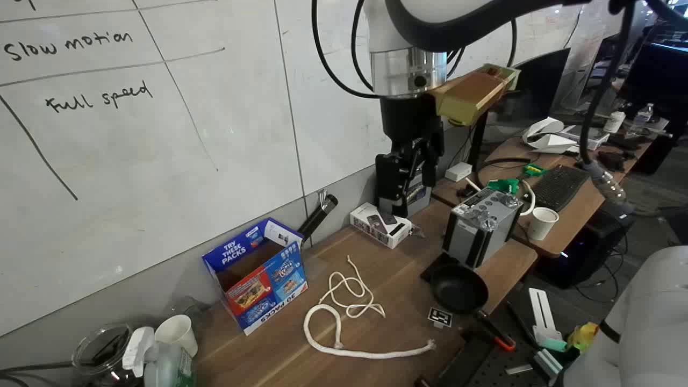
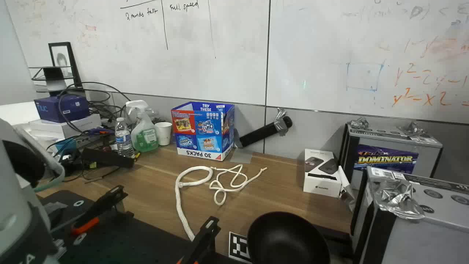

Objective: Put the white ropes inside the blue box

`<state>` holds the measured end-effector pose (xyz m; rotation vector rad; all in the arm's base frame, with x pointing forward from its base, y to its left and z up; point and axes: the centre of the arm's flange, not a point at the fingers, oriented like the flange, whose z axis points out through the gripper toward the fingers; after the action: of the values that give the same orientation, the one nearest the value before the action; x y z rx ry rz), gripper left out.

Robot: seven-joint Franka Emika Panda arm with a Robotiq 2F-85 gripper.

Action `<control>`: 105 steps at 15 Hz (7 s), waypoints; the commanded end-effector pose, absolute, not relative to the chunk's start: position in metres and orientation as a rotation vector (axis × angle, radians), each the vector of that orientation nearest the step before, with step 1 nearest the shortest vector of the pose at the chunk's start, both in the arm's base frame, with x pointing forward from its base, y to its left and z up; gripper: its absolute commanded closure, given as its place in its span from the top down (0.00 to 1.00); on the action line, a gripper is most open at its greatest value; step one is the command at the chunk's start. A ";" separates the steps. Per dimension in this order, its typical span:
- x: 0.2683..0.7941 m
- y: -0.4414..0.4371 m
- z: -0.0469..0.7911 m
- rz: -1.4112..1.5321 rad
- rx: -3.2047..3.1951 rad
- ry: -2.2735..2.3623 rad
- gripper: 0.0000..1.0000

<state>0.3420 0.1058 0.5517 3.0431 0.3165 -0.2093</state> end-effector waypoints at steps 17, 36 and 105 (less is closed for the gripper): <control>0.372 0.071 0.474 -0.105 2.913 0.671 1.00; 0.471 -0.004 0.223 -0.221 2.835 1.355 1.00; 0.519 0.027 -0.002 -0.169 2.768 1.709 1.00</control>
<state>0.5156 0.0278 0.0005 2.7816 1.7039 -0.1898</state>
